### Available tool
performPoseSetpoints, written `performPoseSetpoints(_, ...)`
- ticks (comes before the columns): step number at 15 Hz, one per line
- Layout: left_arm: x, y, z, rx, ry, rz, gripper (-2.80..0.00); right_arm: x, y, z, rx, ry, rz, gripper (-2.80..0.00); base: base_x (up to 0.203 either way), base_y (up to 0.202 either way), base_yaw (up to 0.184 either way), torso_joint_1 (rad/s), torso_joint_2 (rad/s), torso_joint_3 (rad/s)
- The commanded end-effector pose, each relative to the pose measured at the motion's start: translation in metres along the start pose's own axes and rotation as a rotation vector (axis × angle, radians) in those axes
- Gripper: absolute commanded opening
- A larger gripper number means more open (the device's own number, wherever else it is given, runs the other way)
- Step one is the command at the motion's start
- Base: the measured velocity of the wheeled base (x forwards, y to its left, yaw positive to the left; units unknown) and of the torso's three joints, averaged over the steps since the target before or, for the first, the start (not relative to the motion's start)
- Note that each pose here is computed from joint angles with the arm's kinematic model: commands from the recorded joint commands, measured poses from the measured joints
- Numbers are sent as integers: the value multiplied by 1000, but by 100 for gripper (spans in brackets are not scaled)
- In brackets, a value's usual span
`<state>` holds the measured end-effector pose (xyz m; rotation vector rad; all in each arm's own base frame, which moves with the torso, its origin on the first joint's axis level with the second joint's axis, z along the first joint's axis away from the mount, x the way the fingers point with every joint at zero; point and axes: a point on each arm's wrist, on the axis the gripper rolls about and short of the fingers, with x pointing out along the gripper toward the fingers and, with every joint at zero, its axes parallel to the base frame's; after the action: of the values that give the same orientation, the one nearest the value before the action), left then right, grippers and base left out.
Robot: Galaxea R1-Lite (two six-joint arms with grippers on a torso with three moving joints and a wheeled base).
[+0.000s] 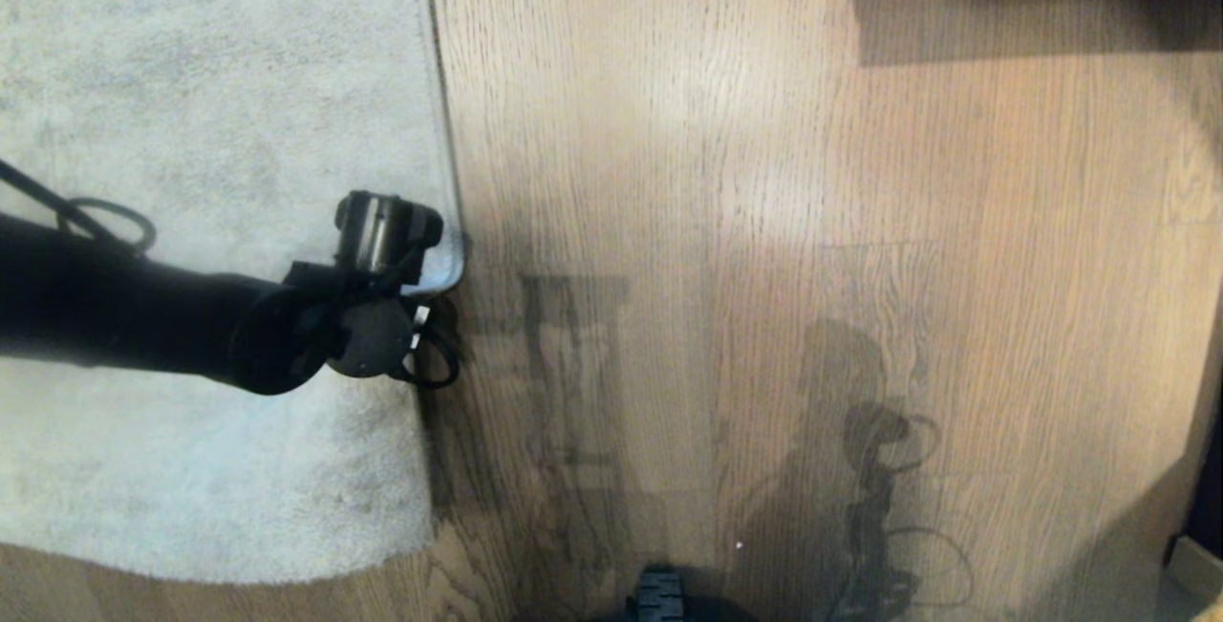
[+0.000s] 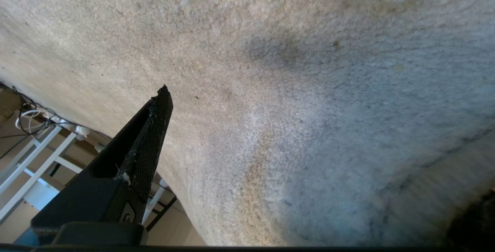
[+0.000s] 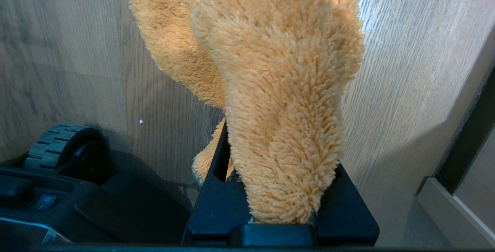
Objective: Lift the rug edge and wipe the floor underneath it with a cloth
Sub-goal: Lift up the carpet
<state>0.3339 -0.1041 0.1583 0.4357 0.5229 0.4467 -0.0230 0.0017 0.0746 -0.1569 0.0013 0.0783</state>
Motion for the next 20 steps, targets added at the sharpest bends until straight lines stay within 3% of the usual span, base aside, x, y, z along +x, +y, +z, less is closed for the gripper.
performPoseSetpoints(1, -2, -1, 6, -14, -19, -3, 0, 0, 0, 0, -1, 1, 2, -280, 0, 0, 0, 0, 0, 0)
performPoseSetpoints(5, -5, -7, -8, 27, 7, -20, 0, 0, 0, 0, -1, 1, 2, -280, 0, 0, 0, 0, 0, 0)
performPoseSetpoints(12, -13, -19, -66, 126, 80, -52, 0, 0, 0, 0, -2, 1, 2, -280, 0, 0, 0, 0, 0, 0)
performPoseSetpoints(20, -12, -24, -122, 128, 75, -50, 0, 0, 0, 0, -2, 1, 2, -280, 0, 0, 0, 0, 0, 0)
